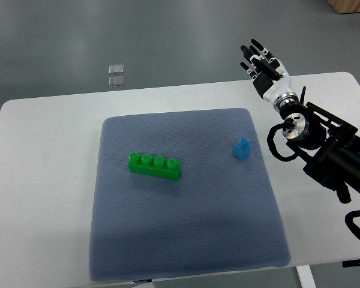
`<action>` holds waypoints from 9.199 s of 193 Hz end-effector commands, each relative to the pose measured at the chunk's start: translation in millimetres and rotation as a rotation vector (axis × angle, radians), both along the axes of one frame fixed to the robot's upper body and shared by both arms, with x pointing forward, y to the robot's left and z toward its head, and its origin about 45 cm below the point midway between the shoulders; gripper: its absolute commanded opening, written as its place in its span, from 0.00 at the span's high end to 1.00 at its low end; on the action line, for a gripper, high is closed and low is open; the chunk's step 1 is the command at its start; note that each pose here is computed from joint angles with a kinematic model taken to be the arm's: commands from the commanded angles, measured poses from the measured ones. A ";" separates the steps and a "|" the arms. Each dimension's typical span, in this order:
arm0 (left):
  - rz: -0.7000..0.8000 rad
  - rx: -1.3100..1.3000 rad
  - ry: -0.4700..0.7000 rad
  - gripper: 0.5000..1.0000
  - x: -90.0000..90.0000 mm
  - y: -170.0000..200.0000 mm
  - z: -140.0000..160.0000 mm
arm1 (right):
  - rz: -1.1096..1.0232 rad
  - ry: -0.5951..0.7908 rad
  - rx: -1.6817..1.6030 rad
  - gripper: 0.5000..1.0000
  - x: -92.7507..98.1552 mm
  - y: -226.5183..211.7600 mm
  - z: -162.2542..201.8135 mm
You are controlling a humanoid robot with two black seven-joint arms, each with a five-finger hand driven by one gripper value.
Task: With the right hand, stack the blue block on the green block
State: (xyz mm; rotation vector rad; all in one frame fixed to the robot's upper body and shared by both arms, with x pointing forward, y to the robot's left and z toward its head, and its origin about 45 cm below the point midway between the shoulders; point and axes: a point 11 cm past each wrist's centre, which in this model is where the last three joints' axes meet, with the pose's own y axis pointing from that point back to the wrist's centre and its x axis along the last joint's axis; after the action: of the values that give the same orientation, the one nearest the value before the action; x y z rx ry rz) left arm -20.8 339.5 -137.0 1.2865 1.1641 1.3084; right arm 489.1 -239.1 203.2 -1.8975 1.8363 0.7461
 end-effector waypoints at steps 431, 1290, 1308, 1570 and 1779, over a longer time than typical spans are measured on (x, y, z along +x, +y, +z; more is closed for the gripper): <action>0.000 0.000 0.001 0.00 -0.1 0.0 0.0 | 1.235 -0.454 -2.040 0.17 -60.8 6.3 16.1; 0.000 0.000 0.001 0.00 -0.1 0.0 0.0 | 1.204 -1.079 -1.967 0.96 -93.0 180.5 20.4; 0.000 0.000 0.001 0.00 -0.9 0.0 0.0 | 1.201 -1.083 -1.970 0.95 -92.2 181.0 22.3; 0.000 0.000 0.001 0.00 -0.1 0.0 0.0 | 1.203 -1.082 -1.963 0.95 -95.9 188.7 10.5; 0.000 0.000 0.001 0.00 -0.1 0.0 0.0 | 1.199 -1.081 -1.969 0.95 -98.3 192.4 -2.6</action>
State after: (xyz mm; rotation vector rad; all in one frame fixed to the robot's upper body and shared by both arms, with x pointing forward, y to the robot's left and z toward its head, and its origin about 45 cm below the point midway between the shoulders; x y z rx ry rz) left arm -20.9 339.5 -137.0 1.2867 1.1641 1.3084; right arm 390.5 -46.0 201.3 -2.9359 0.0197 -2.3183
